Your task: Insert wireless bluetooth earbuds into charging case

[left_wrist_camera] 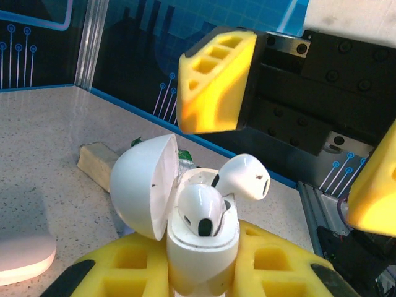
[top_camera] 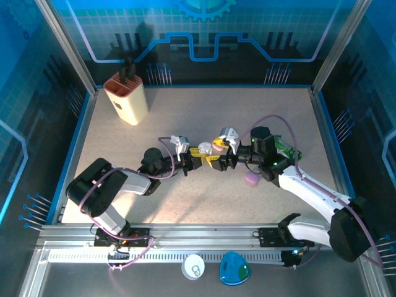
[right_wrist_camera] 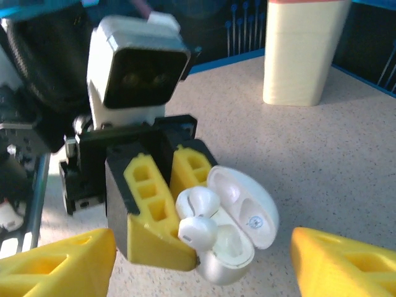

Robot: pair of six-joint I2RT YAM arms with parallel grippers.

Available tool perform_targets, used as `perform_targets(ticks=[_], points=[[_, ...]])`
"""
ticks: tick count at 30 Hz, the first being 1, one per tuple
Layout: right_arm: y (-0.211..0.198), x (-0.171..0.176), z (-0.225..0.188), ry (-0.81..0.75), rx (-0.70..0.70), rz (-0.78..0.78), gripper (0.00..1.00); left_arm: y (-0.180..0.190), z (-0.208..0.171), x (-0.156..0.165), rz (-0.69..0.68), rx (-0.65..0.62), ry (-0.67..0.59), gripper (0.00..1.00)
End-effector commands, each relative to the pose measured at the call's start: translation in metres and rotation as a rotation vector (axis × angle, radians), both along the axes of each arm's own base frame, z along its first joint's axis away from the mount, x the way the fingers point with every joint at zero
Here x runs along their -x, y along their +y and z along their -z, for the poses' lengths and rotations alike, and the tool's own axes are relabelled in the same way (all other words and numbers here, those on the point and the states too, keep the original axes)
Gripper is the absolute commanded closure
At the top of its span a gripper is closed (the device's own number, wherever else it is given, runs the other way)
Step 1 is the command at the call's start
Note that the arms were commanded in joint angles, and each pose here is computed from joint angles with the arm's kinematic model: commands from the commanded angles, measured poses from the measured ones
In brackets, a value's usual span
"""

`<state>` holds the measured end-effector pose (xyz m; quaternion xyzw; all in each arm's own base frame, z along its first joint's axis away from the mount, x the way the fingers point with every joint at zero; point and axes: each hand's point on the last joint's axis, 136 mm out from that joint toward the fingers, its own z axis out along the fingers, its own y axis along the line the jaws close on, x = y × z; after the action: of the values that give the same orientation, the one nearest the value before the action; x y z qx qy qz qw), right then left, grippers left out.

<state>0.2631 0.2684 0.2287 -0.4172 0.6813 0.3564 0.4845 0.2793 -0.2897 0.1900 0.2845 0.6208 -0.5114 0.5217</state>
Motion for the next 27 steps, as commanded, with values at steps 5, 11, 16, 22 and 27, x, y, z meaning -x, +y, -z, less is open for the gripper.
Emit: perform_targets(ticks=[5, 11, 16, 22, 27], points=[[-0.001, -0.016, -0.017, 0.009, -0.074, 0.072, 0.19, 0.001, -0.02, -0.006, -0.013, 0.032, -0.076, 0.9], [0.003, -0.026, -0.002, 0.065, -0.024, 0.106, 0.19, 0.001, -0.021, -0.005, -0.008, 0.034, -0.077, 0.9], [-0.001, -0.031, 0.004, 0.079, -0.012, 0.142, 0.19, 0.001, -0.021, -0.004, -0.008, 0.034, -0.077, 0.9], [-0.01, -0.032, 0.006, 0.083, -0.018, 0.163, 0.19, 0.001, -0.023, -0.004, -0.009, 0.036, -0.082, 0.9], [-0.017, -0.032, 0.007, 0.083, -0.016, 0.176, 0.19, 0.002, -0.024, -0.003, -0.01, 0.037, -0.087, 0.89]])
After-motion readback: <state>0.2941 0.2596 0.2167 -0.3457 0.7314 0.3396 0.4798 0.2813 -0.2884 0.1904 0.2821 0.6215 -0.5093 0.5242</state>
